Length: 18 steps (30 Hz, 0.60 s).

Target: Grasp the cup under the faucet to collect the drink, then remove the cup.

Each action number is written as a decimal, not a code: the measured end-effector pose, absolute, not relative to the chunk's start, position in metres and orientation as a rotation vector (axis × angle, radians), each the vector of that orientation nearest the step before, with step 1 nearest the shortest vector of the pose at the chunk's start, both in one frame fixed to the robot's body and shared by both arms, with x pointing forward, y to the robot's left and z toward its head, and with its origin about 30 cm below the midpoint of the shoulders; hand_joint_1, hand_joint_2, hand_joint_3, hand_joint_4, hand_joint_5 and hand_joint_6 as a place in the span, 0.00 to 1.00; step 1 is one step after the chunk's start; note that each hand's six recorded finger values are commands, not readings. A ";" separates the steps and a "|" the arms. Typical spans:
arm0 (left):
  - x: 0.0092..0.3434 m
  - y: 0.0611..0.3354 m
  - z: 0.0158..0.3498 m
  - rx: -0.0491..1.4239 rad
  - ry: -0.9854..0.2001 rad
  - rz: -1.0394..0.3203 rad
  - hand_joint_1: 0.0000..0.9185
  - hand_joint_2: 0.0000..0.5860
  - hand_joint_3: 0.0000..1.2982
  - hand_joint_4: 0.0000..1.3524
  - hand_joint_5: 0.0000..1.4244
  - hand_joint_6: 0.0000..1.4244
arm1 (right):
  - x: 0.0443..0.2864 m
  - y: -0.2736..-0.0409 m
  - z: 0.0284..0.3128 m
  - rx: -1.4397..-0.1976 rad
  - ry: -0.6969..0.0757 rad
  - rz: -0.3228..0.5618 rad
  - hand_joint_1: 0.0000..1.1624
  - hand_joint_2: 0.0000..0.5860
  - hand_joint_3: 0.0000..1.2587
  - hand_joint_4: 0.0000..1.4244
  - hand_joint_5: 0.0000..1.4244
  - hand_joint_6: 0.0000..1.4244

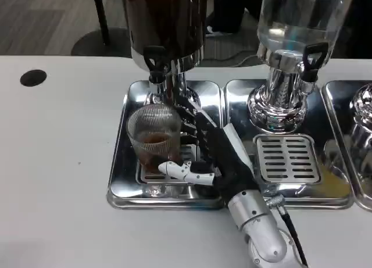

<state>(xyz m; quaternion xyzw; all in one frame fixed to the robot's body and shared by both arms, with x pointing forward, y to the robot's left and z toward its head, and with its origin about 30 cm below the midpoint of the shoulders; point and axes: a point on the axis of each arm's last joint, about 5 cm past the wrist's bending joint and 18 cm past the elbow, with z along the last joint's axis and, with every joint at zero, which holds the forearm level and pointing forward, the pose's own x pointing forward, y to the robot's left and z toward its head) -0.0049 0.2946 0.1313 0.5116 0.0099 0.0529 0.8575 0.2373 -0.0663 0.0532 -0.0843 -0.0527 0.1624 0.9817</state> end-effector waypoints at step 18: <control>0.006 0.297 0.134 1.090 -0.014 0.089 0.00 0.01 0.00 0.00 0.00 0.00 | 0.241 -0.068 0.052 -0.171 -0.087 0.312 0.88 0.25 0.08 0.09 0.15 0.19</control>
